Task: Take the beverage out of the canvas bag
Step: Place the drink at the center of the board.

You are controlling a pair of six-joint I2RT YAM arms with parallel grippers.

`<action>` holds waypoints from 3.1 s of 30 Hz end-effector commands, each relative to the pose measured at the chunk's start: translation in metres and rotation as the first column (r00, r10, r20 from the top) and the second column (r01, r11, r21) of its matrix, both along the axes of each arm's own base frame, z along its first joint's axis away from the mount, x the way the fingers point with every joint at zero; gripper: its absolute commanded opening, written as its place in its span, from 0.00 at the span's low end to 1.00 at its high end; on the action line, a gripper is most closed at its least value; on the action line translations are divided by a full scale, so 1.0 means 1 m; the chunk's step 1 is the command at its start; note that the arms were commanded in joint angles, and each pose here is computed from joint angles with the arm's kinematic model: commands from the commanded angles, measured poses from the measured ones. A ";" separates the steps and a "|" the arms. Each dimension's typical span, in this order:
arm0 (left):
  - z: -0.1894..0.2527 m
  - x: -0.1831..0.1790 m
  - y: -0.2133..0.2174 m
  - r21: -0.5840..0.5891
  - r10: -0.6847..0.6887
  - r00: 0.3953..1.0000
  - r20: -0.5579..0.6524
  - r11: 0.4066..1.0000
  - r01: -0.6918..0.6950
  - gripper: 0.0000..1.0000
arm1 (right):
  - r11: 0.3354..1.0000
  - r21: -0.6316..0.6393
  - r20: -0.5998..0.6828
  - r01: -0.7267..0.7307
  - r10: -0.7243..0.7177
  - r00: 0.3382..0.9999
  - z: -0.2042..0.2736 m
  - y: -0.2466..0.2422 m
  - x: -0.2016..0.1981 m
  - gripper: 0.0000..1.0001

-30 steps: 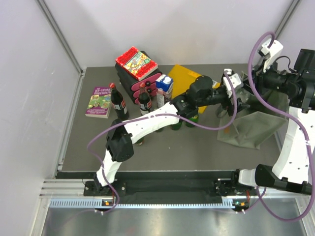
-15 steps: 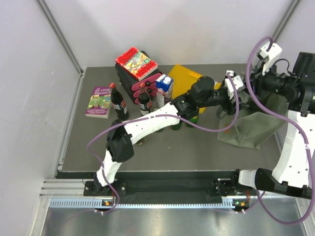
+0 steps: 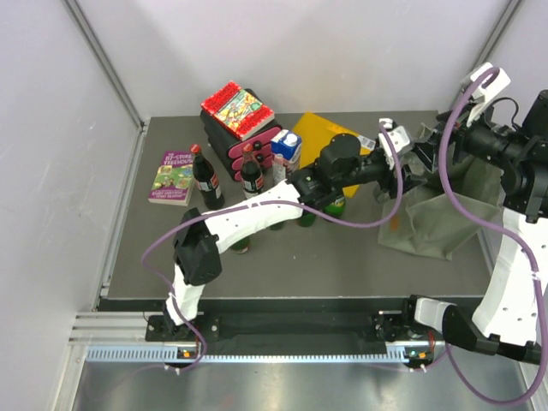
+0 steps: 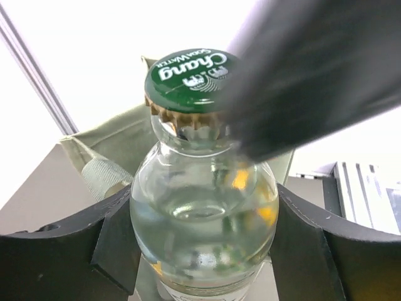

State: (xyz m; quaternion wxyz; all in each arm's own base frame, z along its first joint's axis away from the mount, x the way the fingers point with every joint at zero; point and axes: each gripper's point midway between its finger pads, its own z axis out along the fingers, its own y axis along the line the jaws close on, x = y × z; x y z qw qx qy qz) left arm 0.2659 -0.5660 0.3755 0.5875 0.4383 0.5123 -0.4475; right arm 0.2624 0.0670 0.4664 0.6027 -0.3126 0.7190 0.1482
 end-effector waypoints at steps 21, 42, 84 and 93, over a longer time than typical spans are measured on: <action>0.053 -0.059 0.143 -0.199 0.029 0.989 0.147 0.980 0.001 0.00 | 0.993 0.119 0.108 -0.001 -0.012 0.994 0.024 0.006 -0.011 0.94; -0.121 -0.077 0.194 -0.116 0.097 0.992 0.078 0.989 -0.087 0.00 | 0.987 0.037 -0.004 -0.159 0.159 0.987 -0.071 0.019 -0.024 1.00; -0.215 -0.039 0.185 -0.040 0.230 0.973 0.024 0.973 -0.229 0.66 | 0.989 0.029 -0.119 -0.145 0.148 0.982 -0.124 0.017 -0.028 1.00; -0.212 -0.041 0.192 -0.032 0.242 0.970 0.026 0.970 -0.241 0.85 | 0.990 0.029 -0.122 -0.139 0.141 0.982 -0.125 0.016 -0.028 1.00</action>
